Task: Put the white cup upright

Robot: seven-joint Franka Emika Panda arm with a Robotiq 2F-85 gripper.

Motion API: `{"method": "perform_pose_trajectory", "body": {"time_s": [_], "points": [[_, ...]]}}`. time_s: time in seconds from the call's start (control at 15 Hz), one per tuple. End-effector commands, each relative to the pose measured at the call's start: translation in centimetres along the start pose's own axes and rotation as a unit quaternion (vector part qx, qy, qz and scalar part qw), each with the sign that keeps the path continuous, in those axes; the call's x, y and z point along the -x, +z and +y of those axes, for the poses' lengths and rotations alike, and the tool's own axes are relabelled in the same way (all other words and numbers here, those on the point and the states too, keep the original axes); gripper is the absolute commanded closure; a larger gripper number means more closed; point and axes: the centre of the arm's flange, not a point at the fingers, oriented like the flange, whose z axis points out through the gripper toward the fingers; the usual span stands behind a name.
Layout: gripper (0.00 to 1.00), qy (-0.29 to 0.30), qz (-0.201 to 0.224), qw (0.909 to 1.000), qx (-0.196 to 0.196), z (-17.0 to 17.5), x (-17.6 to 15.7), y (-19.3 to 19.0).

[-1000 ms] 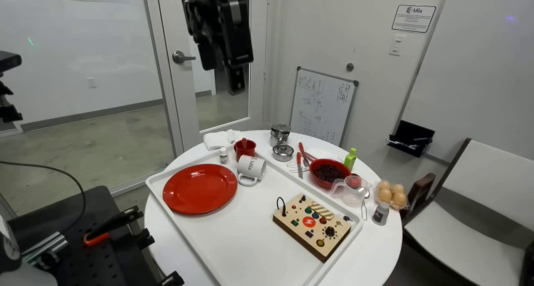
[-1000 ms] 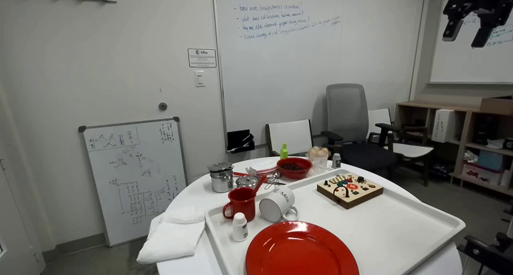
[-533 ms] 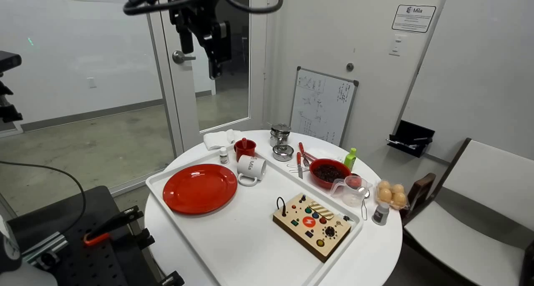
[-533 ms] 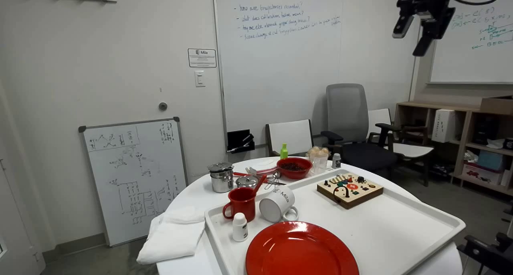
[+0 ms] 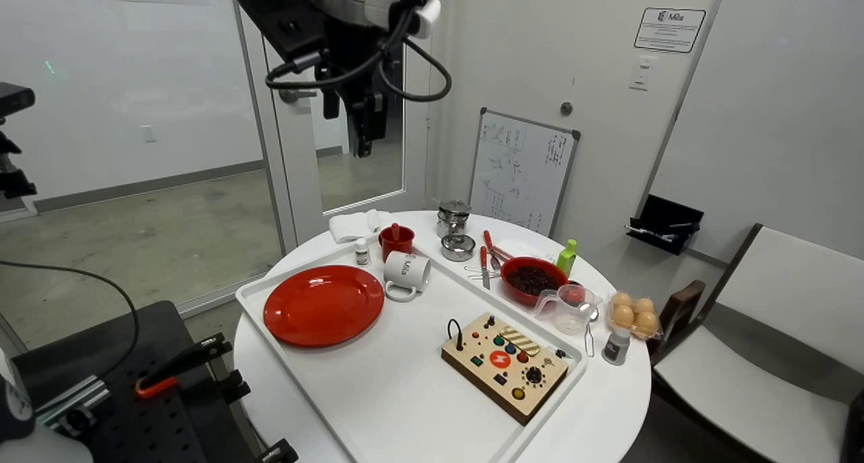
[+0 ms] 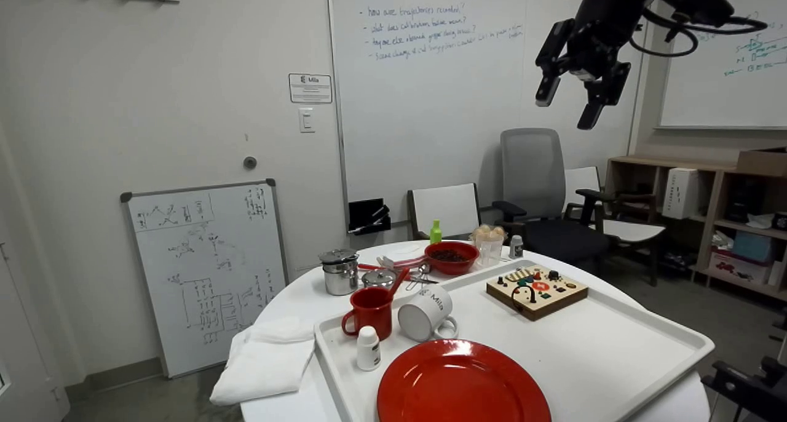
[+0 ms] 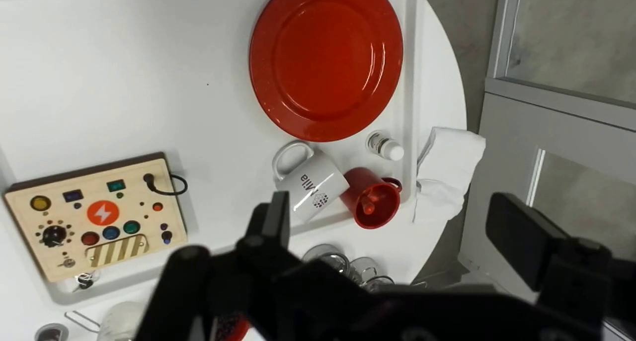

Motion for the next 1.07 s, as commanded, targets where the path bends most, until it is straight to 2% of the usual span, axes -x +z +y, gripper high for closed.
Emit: {"method": "perform_pose_trajectory", "body": {"time_s": [0.0,0.2,0.27,0.4,0.73,1.0], "points": [[0.0,0.003,-0.003,1.0,0.002,0.0,-0.4,0.3],[0.0,0.005,-0.003,1.0,0.002,0.0,-0.7,0.3],[0.0,0.002,-0.011,0.9999,-0.01,0.3,-1.2,0.8],[0.0,-0.026,-0.028,0.9976,-0.058,0.9,-2.7,2.2],[0.0,-0.103,-0.051,0.9801,-0.162,2.2,-7.0,7.0],[0.0,-0.149,-0.098,0.9608,-0.212,2.6,-10.4,10.5]]}}
